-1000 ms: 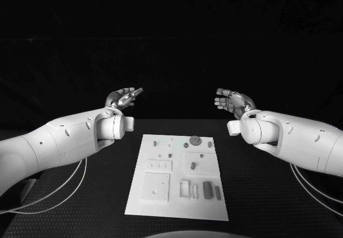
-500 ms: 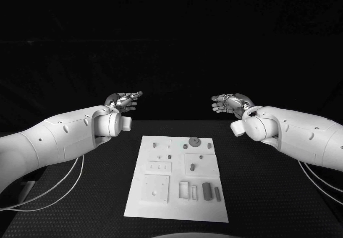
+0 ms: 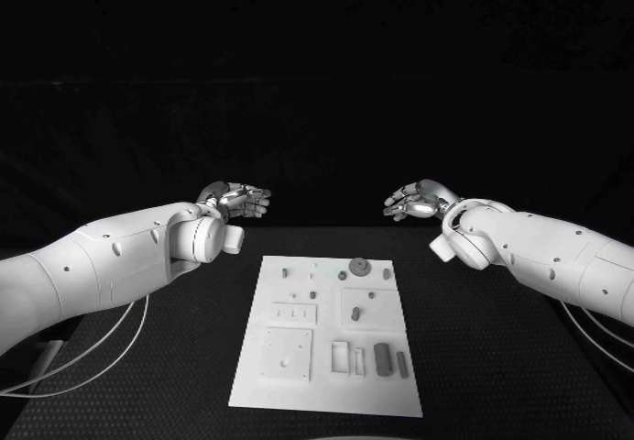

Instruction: Assemble the parts on the task board

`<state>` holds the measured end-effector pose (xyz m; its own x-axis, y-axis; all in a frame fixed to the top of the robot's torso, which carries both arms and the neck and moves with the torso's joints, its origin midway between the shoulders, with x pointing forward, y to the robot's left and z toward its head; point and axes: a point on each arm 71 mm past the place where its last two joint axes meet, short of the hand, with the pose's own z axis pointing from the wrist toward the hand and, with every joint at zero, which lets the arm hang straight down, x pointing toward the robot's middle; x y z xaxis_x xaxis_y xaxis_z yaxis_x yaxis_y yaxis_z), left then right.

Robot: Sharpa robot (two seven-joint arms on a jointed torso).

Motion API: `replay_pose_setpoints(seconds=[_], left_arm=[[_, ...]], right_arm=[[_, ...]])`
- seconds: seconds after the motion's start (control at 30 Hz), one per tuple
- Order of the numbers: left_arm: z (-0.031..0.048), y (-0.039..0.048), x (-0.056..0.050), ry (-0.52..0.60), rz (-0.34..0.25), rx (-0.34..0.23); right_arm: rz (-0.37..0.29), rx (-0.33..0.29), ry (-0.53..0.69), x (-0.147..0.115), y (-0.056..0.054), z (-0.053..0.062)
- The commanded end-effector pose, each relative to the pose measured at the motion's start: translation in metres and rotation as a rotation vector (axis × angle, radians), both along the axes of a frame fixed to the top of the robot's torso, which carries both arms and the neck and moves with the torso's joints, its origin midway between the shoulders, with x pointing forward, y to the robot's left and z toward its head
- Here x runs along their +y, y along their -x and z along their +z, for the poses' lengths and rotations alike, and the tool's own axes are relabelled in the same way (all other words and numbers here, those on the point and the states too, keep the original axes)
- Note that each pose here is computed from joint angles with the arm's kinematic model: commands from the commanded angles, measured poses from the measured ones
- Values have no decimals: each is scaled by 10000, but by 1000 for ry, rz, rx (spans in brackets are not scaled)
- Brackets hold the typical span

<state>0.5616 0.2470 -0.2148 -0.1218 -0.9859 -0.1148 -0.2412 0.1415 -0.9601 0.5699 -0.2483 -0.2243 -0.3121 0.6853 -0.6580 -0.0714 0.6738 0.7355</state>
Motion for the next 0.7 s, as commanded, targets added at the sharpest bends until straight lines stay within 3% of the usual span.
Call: replay_pose_setpoints(seconds=[0.03, 0.13, 0.33, 0.53, 0.7], left_arm=[[24, 60, -126, -9, -181, -16], [45, 113, -147, -4, -238, -35], [93, 285, -248, 33, -297, -53], [130, 428, -308, 53, -325, -56], [144, 480, -334, 62, -337, -57]], right_arm=[[147, -71, 237, 96, 20, -33], [187, -108, 313, 157, 10, -37], [260, -184, 474, 261, 29, -57], [311, -239, 562, 368, 53, -64], [347, -276, 610, 450, 80, -60]])
